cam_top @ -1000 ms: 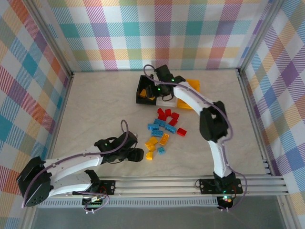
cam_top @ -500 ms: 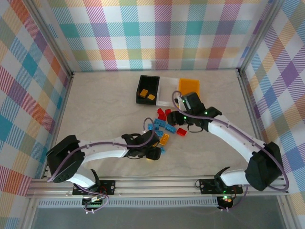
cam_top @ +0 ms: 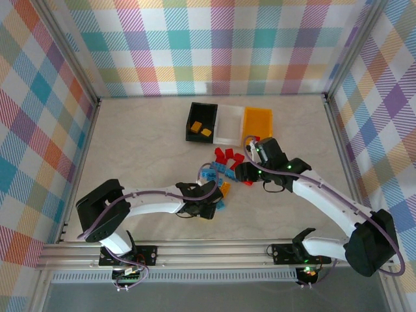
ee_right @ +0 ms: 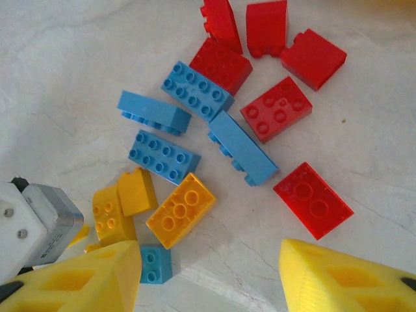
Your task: Sort the legos into containers by color
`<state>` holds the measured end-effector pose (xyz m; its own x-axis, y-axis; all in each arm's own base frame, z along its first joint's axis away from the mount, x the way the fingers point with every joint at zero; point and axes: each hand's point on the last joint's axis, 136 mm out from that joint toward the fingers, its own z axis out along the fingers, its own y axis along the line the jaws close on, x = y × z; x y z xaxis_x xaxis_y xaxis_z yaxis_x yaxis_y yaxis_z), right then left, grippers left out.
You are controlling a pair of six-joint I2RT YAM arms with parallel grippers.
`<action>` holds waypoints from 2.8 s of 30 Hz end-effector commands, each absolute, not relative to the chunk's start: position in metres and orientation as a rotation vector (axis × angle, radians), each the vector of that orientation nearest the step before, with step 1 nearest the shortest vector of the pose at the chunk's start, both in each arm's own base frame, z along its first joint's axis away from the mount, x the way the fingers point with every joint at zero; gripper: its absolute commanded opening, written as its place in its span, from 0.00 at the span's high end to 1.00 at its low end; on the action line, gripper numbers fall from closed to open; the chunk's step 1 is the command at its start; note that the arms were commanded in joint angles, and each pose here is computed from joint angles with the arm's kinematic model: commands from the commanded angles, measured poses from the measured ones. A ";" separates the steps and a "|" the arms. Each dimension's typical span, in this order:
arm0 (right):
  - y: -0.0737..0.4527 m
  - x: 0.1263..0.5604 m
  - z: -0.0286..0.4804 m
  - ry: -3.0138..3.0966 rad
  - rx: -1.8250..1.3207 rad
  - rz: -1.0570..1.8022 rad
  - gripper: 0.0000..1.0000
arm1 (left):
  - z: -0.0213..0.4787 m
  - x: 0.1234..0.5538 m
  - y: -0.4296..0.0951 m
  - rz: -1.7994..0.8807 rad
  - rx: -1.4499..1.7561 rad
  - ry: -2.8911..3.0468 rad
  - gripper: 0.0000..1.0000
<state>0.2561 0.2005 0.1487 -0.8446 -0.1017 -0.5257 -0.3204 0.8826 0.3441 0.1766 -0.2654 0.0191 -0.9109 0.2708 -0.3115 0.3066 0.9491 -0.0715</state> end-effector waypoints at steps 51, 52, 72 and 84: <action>0.190 0.227 0.117 2.624 -0.215 0.641 0.42 | 0.138 0.538 -0.255 -0.106 0.333 2.428 0.67; 0.189 0.226 0.118 2.622 -0.214 0.641 0.42 | 0.133 0.542 -0.252 -0.107 0.319 2.435 0.67; 0.189 0.217 0.125 2.620 -0.185 0.675 0.42 | 0.144 0.527 -0.251 -0.260 0.260 2.462 0.41; 0.239 0.221 0.077 2.825 -0.305 0.548 0.27 | 0.179 0.390 -0.221 -0.398 0.184 2.480 0.30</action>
<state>0.2109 0.2248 0.0678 -0.9514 -0.1648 -0.2602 -0.2510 0.9045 0.3447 0.4132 -0.2249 0.1697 -0.7986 0.0950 -0.5944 0.2479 0.9517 -0.1810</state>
